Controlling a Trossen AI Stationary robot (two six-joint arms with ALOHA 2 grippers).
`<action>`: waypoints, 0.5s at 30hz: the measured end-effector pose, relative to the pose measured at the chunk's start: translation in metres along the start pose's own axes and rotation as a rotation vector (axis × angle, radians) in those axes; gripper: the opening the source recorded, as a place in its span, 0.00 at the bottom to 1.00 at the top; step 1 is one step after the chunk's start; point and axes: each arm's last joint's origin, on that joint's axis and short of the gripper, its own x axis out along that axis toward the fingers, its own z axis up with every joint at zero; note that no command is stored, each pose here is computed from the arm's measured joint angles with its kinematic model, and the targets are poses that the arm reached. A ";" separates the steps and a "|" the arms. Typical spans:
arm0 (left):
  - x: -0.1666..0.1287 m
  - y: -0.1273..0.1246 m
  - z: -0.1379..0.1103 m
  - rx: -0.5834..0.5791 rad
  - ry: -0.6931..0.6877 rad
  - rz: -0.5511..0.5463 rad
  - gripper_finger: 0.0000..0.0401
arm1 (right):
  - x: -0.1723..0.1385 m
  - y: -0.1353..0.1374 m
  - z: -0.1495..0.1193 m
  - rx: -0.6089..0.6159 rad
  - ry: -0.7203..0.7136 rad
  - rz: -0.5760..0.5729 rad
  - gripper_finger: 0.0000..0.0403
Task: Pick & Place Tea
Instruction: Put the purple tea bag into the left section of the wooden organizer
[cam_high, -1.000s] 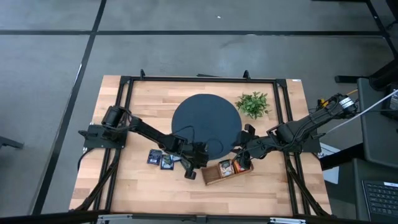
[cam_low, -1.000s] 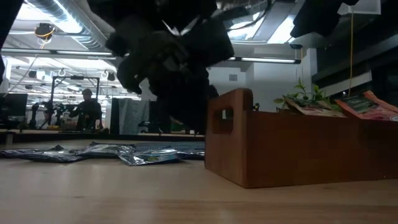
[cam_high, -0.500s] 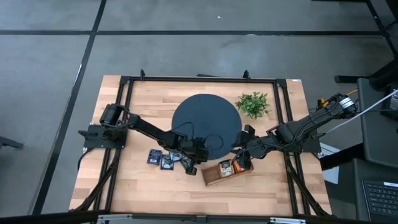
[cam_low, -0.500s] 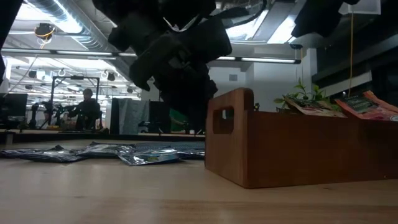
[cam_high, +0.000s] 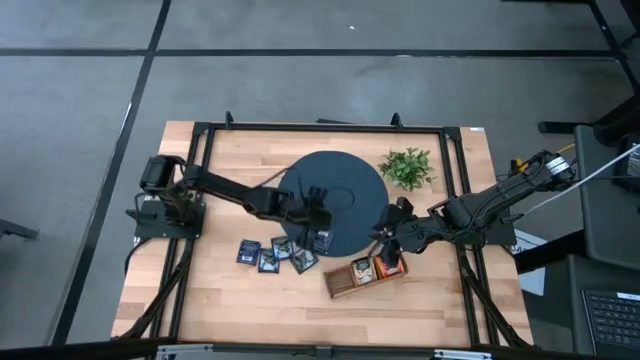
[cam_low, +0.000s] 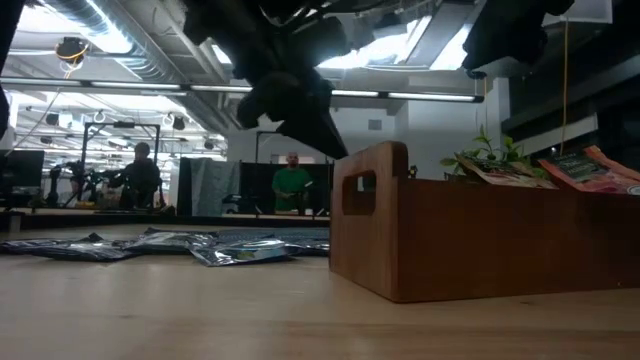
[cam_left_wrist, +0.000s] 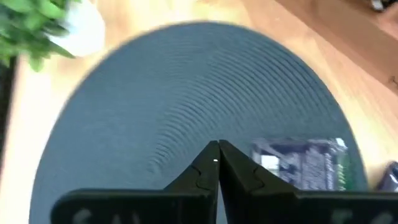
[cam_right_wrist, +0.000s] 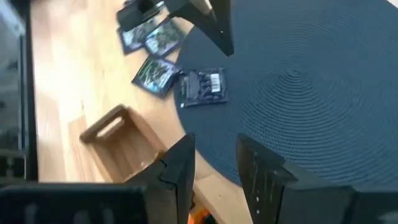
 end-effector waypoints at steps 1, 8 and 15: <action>-0.001 0.005 0.000 -0.004 -0.010 0.004 0.01 | 0.001 -0.001 0.001 0.030 -0.002 -0.005 0.29; 0.002 0.034 -0.012 -0.086 0.016 0.027 0.00 | 0.007 -0.012 0.013 0.172 -0.035 -0.033 0.29; 0.004 0.044 -0.022 -0.138 0.018 -0.120 0.01 | 0.011 -0.022 0.021 0.186 -0.059 -0.057 0.29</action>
